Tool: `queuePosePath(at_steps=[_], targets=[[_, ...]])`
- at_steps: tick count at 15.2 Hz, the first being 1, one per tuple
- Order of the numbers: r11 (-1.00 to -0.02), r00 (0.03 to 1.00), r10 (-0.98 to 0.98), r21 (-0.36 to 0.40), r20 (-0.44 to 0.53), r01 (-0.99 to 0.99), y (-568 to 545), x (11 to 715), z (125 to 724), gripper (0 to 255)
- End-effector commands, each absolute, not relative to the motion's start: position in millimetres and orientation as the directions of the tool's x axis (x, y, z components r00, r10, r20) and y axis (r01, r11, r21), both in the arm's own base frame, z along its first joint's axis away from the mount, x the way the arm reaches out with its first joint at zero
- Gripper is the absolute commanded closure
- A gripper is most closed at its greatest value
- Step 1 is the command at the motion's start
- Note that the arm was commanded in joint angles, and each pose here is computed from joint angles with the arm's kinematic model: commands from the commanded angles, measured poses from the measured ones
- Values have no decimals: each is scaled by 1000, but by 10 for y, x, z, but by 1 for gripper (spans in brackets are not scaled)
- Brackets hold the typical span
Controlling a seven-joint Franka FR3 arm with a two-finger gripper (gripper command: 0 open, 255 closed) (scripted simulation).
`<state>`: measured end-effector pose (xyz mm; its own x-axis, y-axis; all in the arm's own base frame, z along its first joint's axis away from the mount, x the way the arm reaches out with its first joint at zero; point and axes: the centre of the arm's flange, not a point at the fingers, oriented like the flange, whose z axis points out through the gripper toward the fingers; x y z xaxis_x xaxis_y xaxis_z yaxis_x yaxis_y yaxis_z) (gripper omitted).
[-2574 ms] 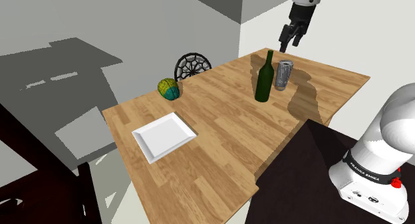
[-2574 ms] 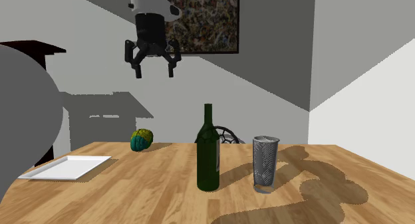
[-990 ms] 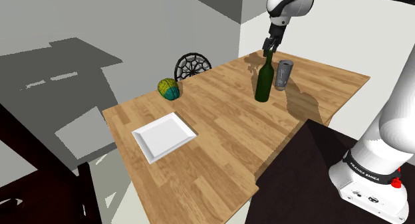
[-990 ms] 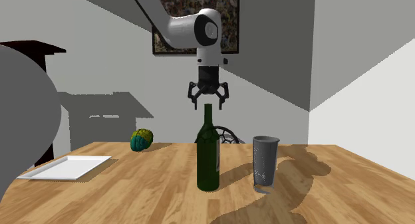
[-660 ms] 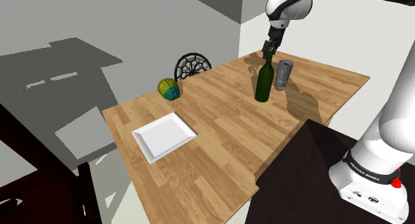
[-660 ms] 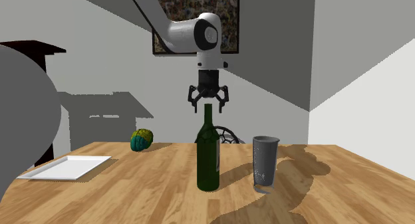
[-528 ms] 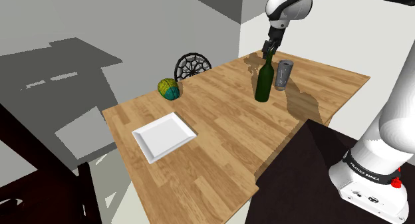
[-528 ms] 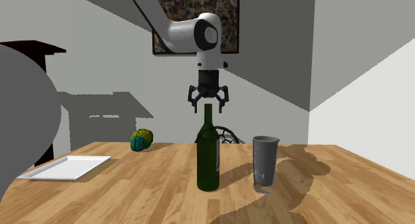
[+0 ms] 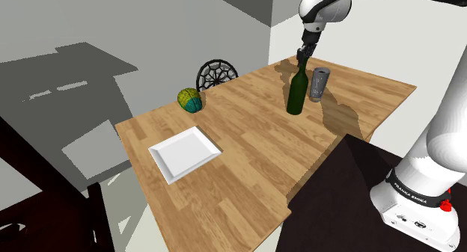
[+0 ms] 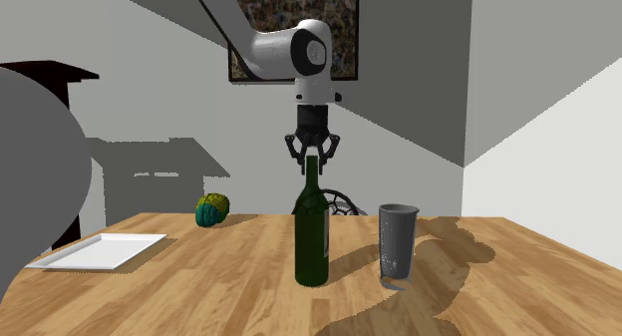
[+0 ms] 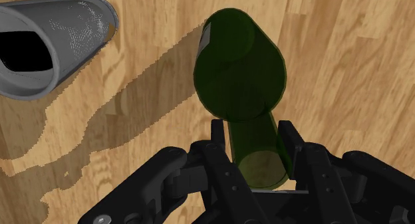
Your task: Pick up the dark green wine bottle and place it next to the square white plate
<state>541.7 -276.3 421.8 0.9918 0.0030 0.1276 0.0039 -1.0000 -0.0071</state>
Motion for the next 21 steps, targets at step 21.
queuePosePath(at_steps=[21], targets=[[-1000,992,3,-7,128,4,-2763,5417,5108,255]])
